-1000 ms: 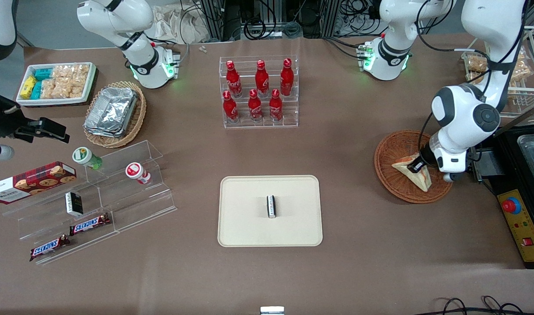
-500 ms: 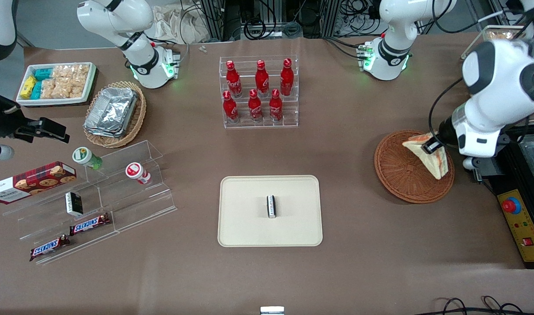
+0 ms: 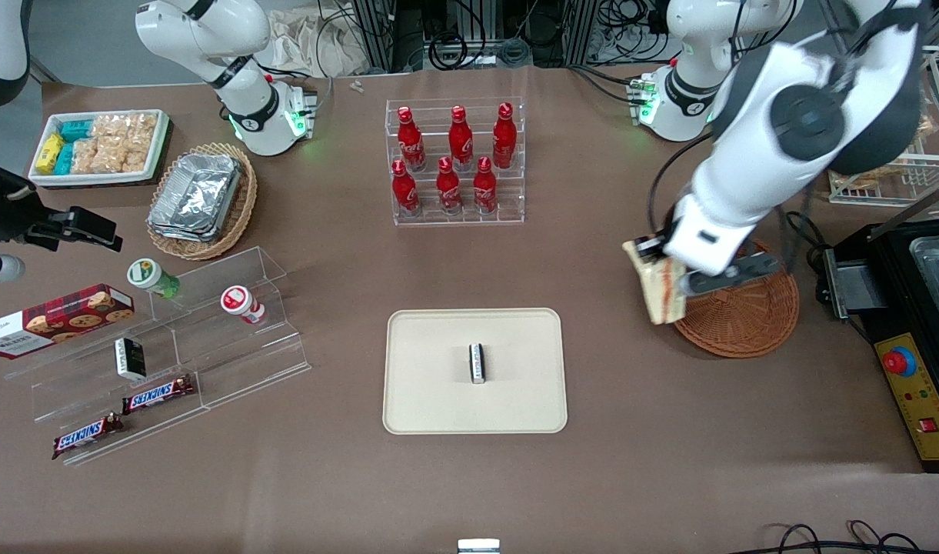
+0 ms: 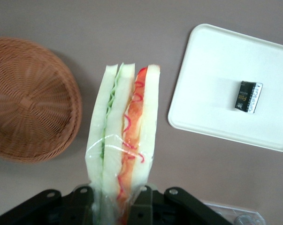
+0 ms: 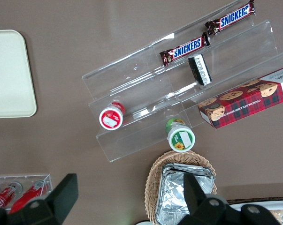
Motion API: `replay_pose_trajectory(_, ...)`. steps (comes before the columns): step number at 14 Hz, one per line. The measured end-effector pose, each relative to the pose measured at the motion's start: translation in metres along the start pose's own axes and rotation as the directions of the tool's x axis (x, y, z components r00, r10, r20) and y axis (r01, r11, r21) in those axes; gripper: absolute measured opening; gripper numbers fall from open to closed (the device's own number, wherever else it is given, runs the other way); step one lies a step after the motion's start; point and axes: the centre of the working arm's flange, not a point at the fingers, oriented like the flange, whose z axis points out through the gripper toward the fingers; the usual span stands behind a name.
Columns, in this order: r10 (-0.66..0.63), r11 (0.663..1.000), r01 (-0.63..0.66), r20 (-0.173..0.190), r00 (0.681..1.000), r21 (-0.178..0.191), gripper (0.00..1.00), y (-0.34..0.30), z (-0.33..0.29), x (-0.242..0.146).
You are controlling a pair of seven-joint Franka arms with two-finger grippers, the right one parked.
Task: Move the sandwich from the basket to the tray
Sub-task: 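Lift the sandwich and carry it over the cream tray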
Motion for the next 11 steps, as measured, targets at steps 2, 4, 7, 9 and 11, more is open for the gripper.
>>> replay_pose_trajectory(2,0.072,0.997,-0.072,0.036,0.997,-0.011,0.2,0.043,0.046,0.012)
replay_pose_trajectory(4,0.11,0.994,-0.109,0.041,0.993,-0.03,0.2,0.071,0.099,0.033)
replay_pose_trajectory(7,0.126,0.992,-0.125,0.035,0.991,-0.028,0.2,0.088,0.186,0.06)
replay_pose_trajectory(9,0.106,0.994,-0.105,0.049,0.993,-0.027,0.2,0.095,0.228,0.073)
replay_pose_trajectory(11,0.107,0.994,-0.107,0.041,0.993,0.005,0.2,0.105,0.254,0.076)
